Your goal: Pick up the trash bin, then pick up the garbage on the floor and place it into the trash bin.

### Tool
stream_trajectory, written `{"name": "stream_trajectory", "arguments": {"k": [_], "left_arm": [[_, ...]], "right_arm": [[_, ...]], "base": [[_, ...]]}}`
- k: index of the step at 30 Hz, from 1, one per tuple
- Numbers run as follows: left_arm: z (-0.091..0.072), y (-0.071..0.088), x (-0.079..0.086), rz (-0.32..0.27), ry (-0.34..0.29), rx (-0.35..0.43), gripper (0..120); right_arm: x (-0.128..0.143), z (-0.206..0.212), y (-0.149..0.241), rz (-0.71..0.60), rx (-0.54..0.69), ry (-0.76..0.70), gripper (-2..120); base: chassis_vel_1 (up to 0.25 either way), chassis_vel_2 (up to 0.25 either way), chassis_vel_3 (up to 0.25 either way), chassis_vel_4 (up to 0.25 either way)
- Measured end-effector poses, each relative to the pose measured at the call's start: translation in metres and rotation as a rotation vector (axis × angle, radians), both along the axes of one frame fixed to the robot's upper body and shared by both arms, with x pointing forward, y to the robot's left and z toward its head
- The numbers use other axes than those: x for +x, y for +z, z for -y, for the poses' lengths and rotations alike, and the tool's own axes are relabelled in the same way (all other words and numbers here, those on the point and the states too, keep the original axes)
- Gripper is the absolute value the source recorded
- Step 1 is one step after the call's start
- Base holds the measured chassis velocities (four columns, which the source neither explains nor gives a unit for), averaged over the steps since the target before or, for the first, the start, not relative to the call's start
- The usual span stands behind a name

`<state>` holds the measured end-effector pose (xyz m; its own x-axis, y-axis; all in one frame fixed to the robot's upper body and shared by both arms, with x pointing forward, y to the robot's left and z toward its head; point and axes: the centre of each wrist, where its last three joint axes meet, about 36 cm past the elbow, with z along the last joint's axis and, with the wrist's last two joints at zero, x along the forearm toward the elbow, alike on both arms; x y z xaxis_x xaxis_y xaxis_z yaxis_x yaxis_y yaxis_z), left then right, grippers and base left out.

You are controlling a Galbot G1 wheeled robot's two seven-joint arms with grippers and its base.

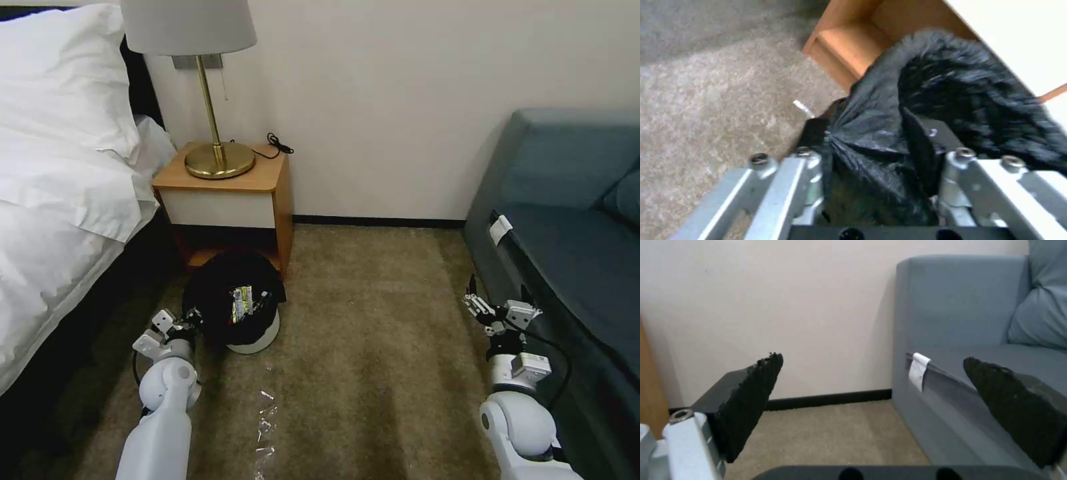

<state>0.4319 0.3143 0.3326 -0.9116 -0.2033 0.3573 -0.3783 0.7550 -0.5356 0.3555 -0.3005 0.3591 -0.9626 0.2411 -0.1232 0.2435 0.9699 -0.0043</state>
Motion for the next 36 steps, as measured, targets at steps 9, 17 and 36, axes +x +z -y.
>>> {"name": "stream_trajectory", "arguments": {"k": [9, 17, 36], "left_arm": [[0.006, 0.053, -0.030, 0.120, -0.081, 0.183, 77], [-0.008, 0.077, -0.049, 0.196, -0.224, 0.567, 98], [0.005, 0.077, -0.043, 0.292, -0.417, 0.662, 98]], "right_arm": [[0.000, -0.003, -0.002, 0.001, 0.003, 0.012, 100], [0.004, 0.005, -0.006, 0.011, -0.032, -0.003, 100], [0.013, 0.031, -0.041, 0.051, -0.119, 0.099, 100]], "base": [[0.000, 0.000, 0.000, 0.000], [0.000, 0.000, 0.000, 0.000], [0.000, 0.000, 0.000, 0.000]]}}
